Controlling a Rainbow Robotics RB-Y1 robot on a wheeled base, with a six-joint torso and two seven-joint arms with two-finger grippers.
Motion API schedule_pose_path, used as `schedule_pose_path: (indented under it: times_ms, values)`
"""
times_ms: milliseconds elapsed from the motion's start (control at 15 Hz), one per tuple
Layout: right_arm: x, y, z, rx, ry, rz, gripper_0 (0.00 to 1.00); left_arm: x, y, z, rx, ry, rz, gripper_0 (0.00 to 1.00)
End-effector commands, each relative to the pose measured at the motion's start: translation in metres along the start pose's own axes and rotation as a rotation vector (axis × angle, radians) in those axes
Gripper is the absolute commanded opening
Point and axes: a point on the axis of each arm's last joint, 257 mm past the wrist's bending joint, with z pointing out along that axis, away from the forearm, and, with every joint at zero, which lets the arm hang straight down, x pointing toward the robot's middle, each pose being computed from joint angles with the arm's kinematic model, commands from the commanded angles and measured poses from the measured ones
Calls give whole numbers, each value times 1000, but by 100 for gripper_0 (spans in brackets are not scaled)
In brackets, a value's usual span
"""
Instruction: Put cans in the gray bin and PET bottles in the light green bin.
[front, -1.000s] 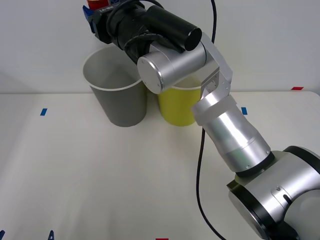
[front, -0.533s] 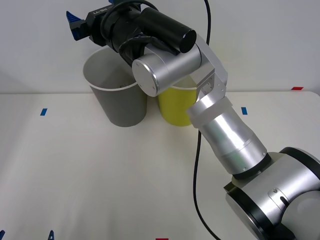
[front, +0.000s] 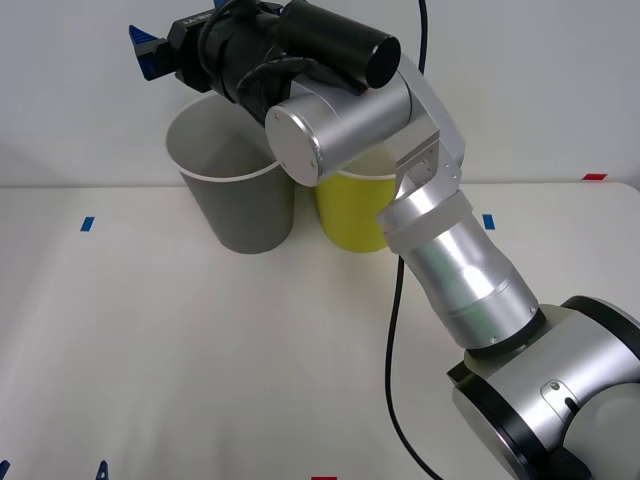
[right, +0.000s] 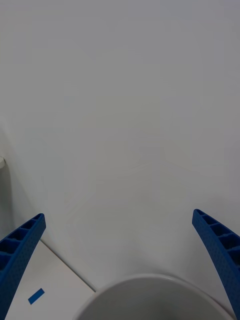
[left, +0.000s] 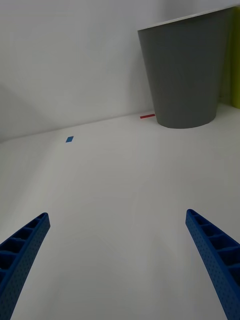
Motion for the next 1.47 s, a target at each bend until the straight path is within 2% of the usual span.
schedule_pose_path:
  times_ms: [67,200,333,600,733,867,1000,1133,1267,1467]
  values:
    - [-18,4,-36,-8,63,9,100,0,0,0,0,0,0,92]
    - [-19,3,-53,-9,40,61,100,0,0,0,0,0,0,91]
    - [-24,-2,-75,23,5,78,100,0,0,0,0,0,0,92]
    - [-30,-22,-129,146,14,90,100,0,0,0,0,0,0,92]
    - [-29,-35,-154,196,-3,98,100,0,0,0,0,0,0,92]
    - [-22,-56,-186,273,-24,79,100,0,0,0,0,0,0,92]
    - [-18,-77,-217,358,-38,39,100,0,0,0,0,0,0,91]
    - [-8,-100,-254,457,-14,83,100,0,0,0,0,0,0,92]
    - [-6,-117,-280,533,8,68,100,0,0,0,0,0,0,92]
    - [9,-160,-312,652,38,75,100,0,0,0,0,0,0,92]
